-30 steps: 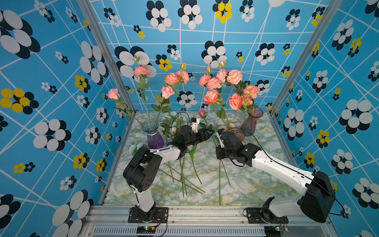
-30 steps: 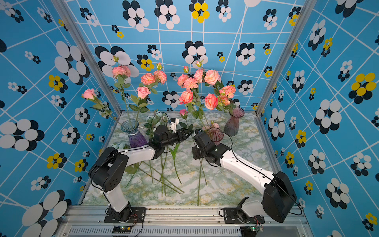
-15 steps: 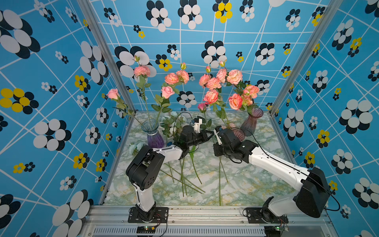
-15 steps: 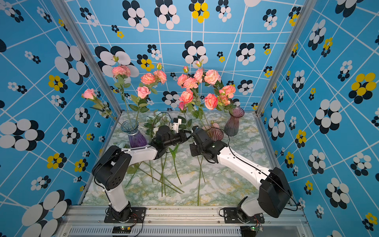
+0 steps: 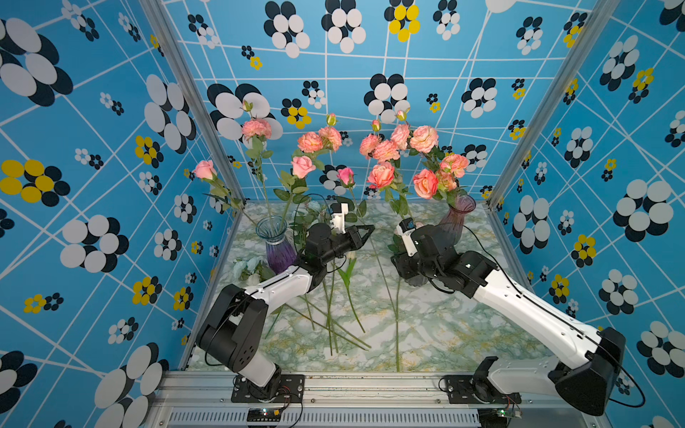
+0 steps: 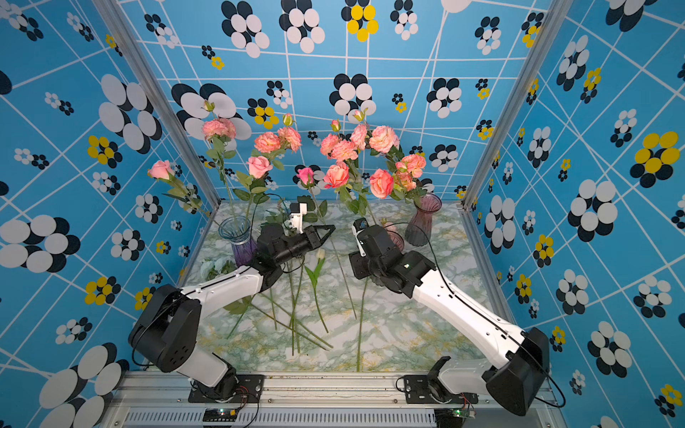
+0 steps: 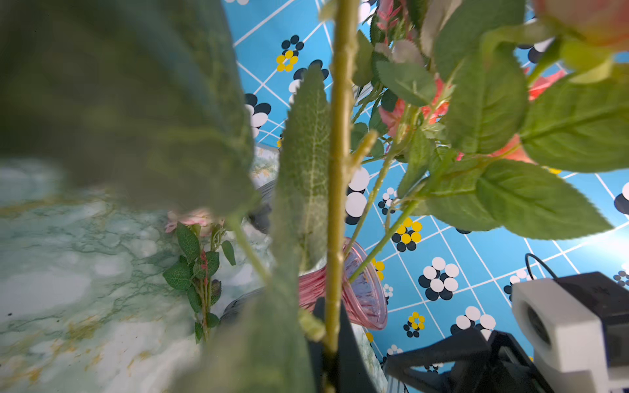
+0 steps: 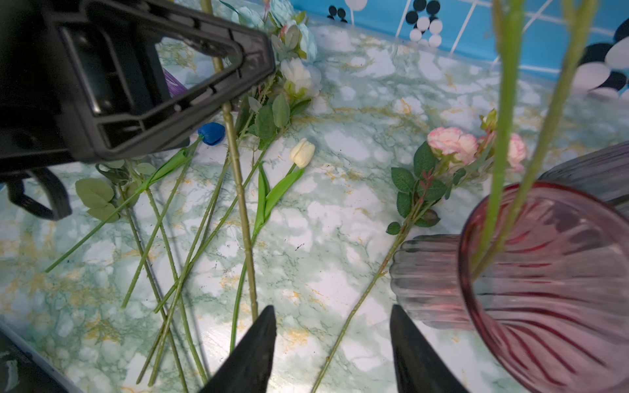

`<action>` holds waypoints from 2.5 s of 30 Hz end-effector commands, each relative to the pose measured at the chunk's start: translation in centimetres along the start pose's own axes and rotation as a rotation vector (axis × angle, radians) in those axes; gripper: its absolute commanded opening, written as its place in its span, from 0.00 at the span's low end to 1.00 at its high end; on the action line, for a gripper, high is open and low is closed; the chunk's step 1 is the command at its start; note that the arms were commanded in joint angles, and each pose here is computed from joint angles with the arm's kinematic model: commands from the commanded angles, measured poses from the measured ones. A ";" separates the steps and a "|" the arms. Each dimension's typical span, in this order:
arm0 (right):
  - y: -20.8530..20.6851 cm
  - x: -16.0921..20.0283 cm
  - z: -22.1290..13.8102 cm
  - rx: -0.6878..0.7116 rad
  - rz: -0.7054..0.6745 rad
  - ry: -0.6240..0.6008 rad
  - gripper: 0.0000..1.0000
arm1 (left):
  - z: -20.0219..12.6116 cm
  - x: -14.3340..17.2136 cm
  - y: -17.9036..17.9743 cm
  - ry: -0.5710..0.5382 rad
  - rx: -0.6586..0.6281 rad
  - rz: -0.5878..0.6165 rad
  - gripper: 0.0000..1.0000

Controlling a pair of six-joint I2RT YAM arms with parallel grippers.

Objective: Place the pink flowers into the vase
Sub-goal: Pick up the flower at the center of the board, then place the flower in the vase.

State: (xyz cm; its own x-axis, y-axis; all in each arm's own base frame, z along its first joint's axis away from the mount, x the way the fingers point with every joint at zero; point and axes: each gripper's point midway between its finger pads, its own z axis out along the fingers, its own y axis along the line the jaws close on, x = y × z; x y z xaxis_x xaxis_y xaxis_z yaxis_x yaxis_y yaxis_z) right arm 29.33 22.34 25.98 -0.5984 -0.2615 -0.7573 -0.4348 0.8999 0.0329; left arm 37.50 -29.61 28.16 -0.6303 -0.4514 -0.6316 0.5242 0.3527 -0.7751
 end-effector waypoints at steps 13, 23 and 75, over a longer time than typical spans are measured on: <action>-7.3 -0.8 -3.5 0.225 0.105 -0.062 0.99 | -3.1 -0.3 -7.8 -0.164 0.010 0.320 0.00; -9.5 -0.2 -2.9 0.284 0.195 -0.038 0.99 | -4.2 -5.1 -16.6 -0.370 0.105 0.556 0.00; -10.0 1.5 -2.2 0.242 0.265 0.007 0.99 | 6.3 1.9 -9.5 -0.262 -0.060 0.664 0.91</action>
State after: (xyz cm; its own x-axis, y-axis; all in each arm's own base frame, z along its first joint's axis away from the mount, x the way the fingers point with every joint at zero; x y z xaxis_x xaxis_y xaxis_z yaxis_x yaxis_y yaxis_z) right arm 31.50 12.01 26.38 -0.6529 -0.0098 -0.7574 -0.0857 0.9945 0.0610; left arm 35.34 -39.73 34.04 -0.0164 -0.3421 -0.9395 0.7236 0.6444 -0.2473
